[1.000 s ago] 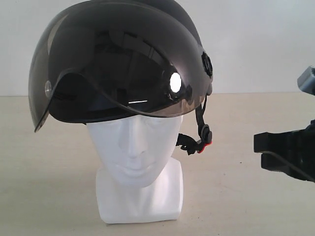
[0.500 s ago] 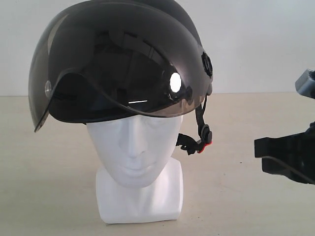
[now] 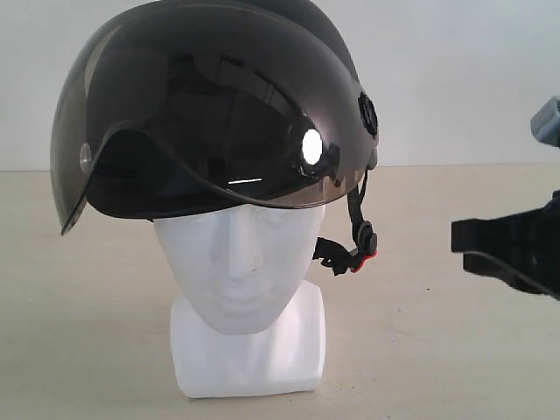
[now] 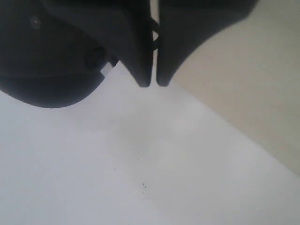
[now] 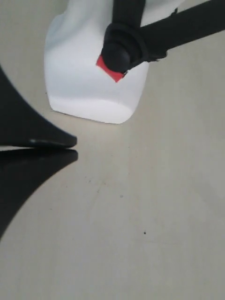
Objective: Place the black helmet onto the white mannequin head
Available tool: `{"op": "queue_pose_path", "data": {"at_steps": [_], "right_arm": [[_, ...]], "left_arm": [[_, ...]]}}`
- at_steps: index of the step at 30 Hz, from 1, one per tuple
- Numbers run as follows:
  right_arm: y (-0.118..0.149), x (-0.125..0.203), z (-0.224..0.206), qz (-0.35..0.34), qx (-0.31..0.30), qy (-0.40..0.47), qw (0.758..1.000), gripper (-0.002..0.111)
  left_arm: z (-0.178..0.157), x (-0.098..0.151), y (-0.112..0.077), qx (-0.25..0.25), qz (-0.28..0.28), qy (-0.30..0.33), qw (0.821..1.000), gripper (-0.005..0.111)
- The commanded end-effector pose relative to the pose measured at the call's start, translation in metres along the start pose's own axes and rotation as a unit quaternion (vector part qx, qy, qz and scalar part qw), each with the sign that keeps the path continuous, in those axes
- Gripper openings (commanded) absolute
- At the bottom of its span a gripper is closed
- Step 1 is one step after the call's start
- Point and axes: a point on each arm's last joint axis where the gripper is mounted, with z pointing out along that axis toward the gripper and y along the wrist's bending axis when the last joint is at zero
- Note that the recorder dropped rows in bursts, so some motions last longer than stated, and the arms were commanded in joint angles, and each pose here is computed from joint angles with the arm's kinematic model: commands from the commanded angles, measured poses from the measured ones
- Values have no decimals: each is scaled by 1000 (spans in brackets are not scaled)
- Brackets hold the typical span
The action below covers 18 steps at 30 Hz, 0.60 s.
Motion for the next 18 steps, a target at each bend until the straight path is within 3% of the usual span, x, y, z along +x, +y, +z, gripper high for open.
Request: {"op": "queue_pose_path", "data": {"at_steps": [1,5,9,11,12,14,18], "right_arm": [[8,-26,-13,-14,-11,-69,997,1],[20,-52,-36,-34,-25,-137,990,1],[26,-74,-61,-96,-11,-229,969,1],[27,-77,-67,-116,-5,-253,960,0],[27,-77,-69,-110,-7,-253,961,0],[20,-69,-61,-37,-3,-191,981,0],[2,-63,-43,21,37,-115,992,0]], "left_arm": [[25,-9,-9,-74,9,72,995,4],[59,-17,-19,-136,28,148,979,4],[105,-21,-22,-177,115,218,953,4],[128,-26,-20,-203,133,227,943,4],[140,-30,-20,-219,124,232,940,4],[168,-41,-18,-256,118,252,926,4],[202,-46,-3,-254,164,321,898,4]]}}
